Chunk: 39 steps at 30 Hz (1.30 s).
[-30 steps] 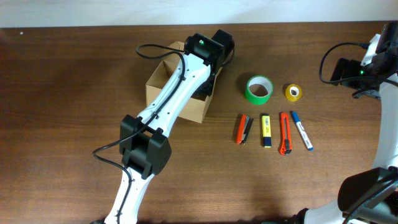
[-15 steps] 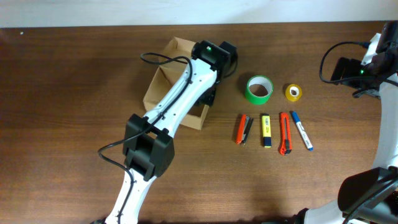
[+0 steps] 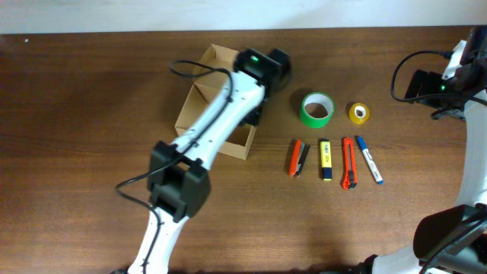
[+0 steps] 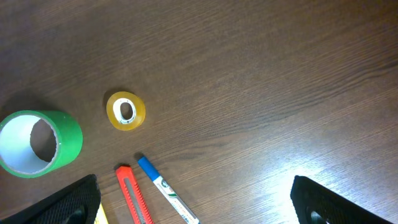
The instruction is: Pack container
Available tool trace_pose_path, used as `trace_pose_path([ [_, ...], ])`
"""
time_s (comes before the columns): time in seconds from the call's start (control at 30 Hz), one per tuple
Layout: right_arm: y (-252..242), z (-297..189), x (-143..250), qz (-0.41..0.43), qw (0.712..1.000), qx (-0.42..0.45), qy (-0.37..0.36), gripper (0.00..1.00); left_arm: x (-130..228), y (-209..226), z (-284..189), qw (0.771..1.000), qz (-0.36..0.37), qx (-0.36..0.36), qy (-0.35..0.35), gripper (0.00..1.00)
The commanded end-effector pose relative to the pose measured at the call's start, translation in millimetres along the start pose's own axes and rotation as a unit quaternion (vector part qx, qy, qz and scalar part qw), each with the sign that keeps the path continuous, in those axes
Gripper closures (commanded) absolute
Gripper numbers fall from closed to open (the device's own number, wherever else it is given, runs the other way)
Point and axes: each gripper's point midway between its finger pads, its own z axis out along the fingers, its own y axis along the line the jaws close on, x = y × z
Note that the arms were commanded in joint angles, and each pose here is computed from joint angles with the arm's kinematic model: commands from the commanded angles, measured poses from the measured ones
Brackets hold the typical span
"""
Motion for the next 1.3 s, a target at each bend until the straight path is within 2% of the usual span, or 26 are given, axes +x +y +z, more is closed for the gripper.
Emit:
trace_pose_path([
  [0.0, 0.1, -2.5, -4.7, 0.006, 1.000, -0.004, -0.006, 0.01, -19.6, 78.2, -43.7, 0.995, -0.082, 0.000, -0.065, 0.98],
  [0.3, -0.1, -2.5, -3.0, 0.005, 1.000, -0.003, -0.003, 0.01, -12.2, 223.2, -61.1, 0.973, -0.215, 0.006, -0.084, 0.98],
  [0.63, -2.2, -2.5, 2.5, 0.005, 1.000, 0.002, 0.009, 0.01, 27.7, 331.8, -33.8, 0.943, -0.328, -0.006, -0.055, 0.93],
  [0.67, -2.2, -2.5, 2.9, 0.005, 1.000, 0.002, 0.009, 0.01, 30.5, 338.8, -31.2, 0.940, -0.337, -0.006, -0.054, 0.90],
  [0.73, -2.1, -2.6, 3.3, 0.005, 1.000, 0.002, 0.010, 0.01, 35.2, 352.8, -27.4, 0.933, -0.356, -0.011, -0.054, 0.68],
  [0.77, -2.1, -2.6, 3.3, 0.005, 1.000, 0.002, 0.010, 0.01, 36.8, 358.9, -25.9, 0.930, -0.363, -0.013, -0.055, 0.62],
  [0.87, -2.0, -2.6, 3.7, 0.005, 1.000, 0.002, 0.011, 0.01, 41.4, 370.7, -22.7, 0.924, -0.377, -0.017, -0.056, 0.57],
  [1.07, -2.1, -2.6, 5.6, 0.003, 1.000, 0.002, 0.015, 0.01, 41.2, 373.1, -20.5, 0.923, -0.381, -0.001, -0.059, 0.58],
  [1.2, -2.2, -2.6, 6.2, 0.003, 1.000, 0.003, 0.016, 0.01, 31.4, 361.1, -21.7, 0.944, -0.318, 0.038, -0.073, 0.68],
  [1.27, -2.3, -2.6, 6.2, 0.003, 1.000, 0.003, 0.016, 0.01, 28.4, 360.0, -22.3, 0.950, -0.300, 0.043, -0.079, 0.69],
])
